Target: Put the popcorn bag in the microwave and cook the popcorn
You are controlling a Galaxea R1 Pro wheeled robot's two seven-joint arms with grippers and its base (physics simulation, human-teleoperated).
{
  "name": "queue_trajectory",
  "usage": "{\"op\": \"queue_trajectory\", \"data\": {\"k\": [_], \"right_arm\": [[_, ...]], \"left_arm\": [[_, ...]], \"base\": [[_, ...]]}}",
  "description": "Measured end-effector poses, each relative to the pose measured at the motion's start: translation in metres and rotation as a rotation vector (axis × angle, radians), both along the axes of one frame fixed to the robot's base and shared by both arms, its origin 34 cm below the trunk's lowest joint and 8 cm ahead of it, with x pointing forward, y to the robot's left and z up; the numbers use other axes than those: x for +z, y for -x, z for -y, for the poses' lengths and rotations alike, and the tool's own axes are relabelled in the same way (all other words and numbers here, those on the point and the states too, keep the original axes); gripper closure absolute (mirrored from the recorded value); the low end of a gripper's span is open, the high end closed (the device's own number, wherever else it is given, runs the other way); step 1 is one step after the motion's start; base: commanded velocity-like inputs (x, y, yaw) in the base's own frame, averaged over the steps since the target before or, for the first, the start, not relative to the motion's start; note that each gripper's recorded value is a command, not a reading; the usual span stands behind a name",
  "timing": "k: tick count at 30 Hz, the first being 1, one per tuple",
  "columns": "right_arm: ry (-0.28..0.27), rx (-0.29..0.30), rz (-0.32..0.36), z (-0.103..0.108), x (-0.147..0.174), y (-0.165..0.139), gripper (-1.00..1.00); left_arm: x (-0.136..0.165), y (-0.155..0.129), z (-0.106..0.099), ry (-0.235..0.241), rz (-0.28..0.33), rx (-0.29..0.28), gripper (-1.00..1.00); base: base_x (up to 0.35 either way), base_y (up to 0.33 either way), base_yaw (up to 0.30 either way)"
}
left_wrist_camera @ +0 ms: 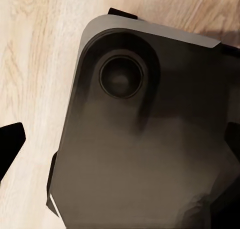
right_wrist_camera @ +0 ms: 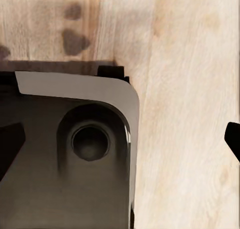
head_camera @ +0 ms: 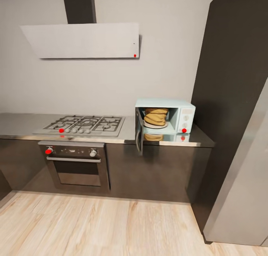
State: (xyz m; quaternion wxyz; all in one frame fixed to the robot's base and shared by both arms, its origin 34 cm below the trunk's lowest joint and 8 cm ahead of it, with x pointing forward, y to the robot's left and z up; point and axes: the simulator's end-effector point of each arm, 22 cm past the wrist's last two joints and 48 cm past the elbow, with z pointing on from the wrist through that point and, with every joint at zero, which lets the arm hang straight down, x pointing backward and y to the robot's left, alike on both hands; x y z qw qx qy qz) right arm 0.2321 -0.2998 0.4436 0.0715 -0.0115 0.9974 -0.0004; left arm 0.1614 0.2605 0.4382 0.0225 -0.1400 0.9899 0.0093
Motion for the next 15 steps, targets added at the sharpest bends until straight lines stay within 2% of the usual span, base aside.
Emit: {"op": "queue_trajectory", "data": {"k": [15], "right_arm": [[-0.004,0.005,0.004,-0.0035,-0.0001,-0.001,-1.0]], "left_arm": [[0.0,0.0001,-0.0004,0.0,0.0,0.001,-1.0]], "base": [[0.321,0.0,0.0]]}}
